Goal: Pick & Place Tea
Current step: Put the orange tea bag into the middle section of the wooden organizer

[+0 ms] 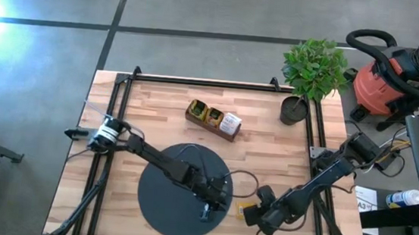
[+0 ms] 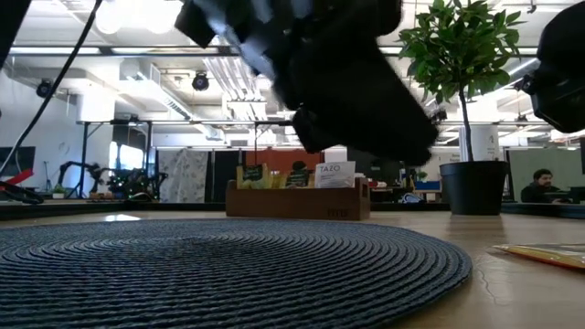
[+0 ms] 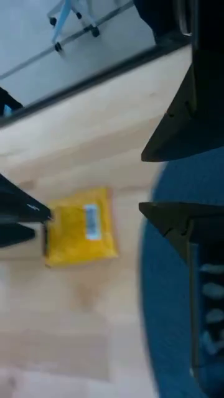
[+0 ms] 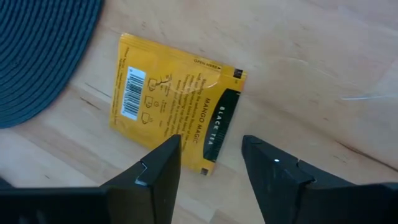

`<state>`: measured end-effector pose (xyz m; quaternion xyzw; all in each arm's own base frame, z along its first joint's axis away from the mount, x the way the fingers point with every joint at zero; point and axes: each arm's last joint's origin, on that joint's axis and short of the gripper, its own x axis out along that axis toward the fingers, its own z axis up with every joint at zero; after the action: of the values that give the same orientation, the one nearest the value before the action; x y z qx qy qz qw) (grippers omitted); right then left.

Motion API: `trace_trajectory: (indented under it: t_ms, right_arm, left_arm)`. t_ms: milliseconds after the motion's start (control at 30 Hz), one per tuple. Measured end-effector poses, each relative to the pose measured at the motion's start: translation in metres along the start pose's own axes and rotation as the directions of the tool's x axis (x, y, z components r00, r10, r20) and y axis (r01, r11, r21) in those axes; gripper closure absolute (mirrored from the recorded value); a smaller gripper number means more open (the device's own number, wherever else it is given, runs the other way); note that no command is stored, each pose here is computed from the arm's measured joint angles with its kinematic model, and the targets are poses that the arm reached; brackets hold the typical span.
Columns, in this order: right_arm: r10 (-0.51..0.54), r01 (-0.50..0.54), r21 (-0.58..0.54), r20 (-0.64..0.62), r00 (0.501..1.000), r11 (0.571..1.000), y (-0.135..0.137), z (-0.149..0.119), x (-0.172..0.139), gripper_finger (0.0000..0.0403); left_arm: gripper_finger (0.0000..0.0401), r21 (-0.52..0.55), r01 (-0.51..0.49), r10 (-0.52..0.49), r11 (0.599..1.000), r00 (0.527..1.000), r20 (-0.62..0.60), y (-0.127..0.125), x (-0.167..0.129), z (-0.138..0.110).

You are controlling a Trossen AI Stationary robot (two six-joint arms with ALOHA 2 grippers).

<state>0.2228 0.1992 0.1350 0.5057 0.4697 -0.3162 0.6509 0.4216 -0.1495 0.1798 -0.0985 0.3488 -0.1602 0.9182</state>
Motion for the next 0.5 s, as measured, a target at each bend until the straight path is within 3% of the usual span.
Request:
trace_trajectory:
  t_ms: [200, 500]
  right_arm:
    - [0.001, -0.001, 0.003, 0.007, 1.0, 1.0, -0.001, 0.002, 0.001, 0.0227]
    - [0.028, -0.028, 0.006, 0.016, 0.999, 1.0, 0.003, 0.001, 0.0, 0.0229]
  left_arm:
    - [0.0293, 0.007, 0.012, -0.013, 1.0, 1.0, 0.024, -0.002, 0.028, 0.011]
    - [0.0293, -0.013, -0.014, 0.013, 1.0, 0.999, -0.042, 0.007, 0.069, 0.009]
